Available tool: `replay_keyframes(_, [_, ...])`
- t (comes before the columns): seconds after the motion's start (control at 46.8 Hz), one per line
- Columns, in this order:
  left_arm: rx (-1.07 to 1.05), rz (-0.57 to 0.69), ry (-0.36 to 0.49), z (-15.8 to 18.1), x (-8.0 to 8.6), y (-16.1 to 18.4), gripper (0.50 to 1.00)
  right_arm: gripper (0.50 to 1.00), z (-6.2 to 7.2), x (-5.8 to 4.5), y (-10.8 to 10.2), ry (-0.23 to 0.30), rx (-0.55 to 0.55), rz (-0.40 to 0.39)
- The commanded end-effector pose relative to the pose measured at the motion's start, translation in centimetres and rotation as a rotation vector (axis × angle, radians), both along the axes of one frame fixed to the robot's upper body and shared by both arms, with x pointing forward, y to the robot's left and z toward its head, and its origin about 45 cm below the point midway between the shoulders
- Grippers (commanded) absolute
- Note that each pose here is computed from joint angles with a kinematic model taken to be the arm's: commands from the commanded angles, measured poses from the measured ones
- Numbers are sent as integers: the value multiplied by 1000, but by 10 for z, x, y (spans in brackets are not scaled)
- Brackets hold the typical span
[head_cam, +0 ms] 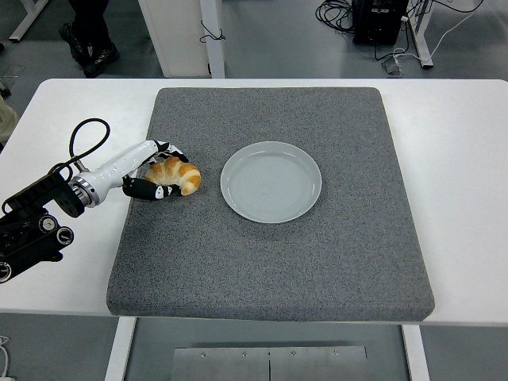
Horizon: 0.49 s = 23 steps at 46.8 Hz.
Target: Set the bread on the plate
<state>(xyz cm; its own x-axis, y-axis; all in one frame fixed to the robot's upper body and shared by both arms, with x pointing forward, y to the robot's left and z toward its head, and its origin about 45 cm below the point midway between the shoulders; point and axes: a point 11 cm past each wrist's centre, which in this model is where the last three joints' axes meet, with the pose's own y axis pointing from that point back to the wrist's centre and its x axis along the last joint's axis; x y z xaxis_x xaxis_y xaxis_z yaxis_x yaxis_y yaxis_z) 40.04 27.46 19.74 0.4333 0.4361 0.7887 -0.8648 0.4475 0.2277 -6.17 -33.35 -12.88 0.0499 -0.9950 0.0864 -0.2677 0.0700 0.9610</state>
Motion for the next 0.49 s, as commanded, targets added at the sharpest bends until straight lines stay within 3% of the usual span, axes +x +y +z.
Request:
replay_keyframes(0.0, [-8, -18, -11, 2, 0, -2, 500, 1000, 0, 0, 0, 1, 0, 1])
replay_keyframes(0.47, [16, -116, -107, 71, 24, -3, 500, 1000, 0, 0, 0, 1, 0, 0])
